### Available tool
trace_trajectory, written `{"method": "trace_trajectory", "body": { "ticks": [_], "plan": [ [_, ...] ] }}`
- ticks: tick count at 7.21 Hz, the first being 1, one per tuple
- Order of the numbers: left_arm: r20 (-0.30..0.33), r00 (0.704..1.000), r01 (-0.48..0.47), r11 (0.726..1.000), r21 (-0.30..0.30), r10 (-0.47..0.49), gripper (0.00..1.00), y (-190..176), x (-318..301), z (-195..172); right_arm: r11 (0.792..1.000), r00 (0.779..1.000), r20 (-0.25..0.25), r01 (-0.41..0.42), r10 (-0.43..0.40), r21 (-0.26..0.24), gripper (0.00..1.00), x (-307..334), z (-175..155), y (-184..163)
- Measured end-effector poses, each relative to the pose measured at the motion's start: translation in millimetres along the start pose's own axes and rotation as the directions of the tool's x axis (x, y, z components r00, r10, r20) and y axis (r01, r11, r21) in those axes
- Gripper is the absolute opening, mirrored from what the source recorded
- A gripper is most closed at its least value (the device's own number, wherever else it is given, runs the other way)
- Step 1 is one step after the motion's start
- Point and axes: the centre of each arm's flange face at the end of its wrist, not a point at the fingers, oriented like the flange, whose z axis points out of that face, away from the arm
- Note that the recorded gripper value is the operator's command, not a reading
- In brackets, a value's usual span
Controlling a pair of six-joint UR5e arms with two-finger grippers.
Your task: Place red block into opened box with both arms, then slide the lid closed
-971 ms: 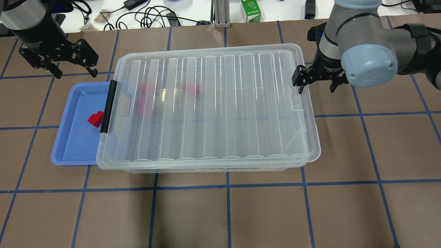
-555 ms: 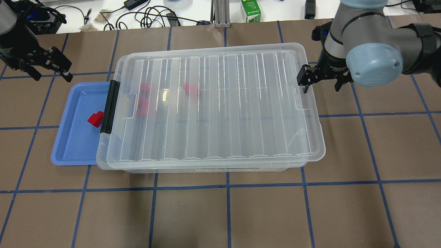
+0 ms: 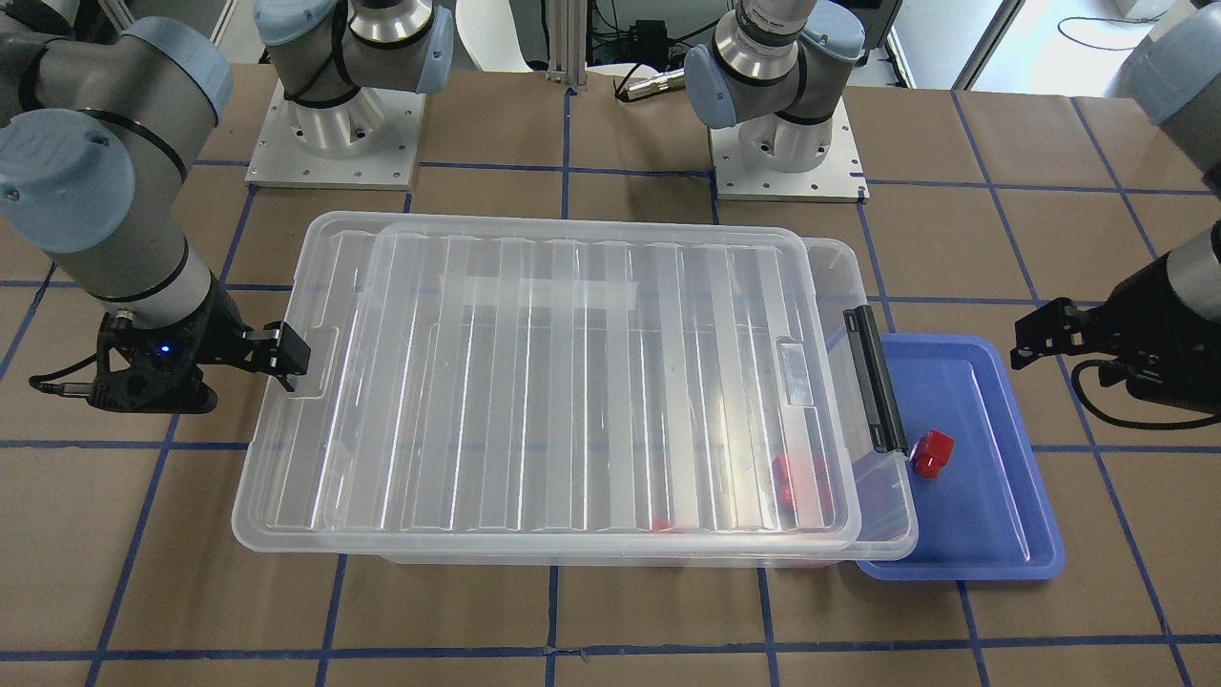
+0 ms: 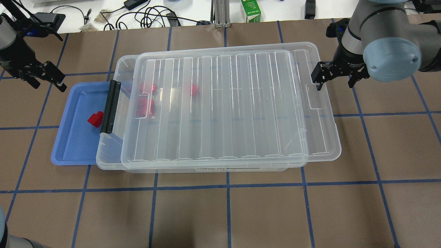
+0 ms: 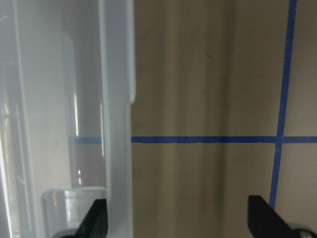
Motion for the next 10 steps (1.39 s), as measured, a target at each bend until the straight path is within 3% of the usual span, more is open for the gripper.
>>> {"method": "trace_trajectory", "body": {
  "ticks": [3, 6, 10],
  "plan": [
    [0.033, 0.999, -0.031, 0.999, -0.021, 0.032, 1.0, -17.3, -1.7, 73.9, 0.999, 0.999, -0.019, 0.033, -0.033, -0.005, 1.0, 33.2, -0.8, -0.5],
    [0.022, 0.999, -0.041, 0.998, -0.039, 0.042, 1.0, -21.6, 5.9, 131.3, 0.998, 0.998, -0.032, 0.052, -0.053, -0.017, 1.0, 71.9, -2.8, 2.5],
    [-0.007, 0.995, -0.096, 0.993, -0.074, 0.095, 1.0, -20.9, 14.3, 170.4, 0.997, 0.996, -0.046, 0.078, -0.078, -0.016, 1.0, 110.6, -4.3, 7.2]
  ]
}}
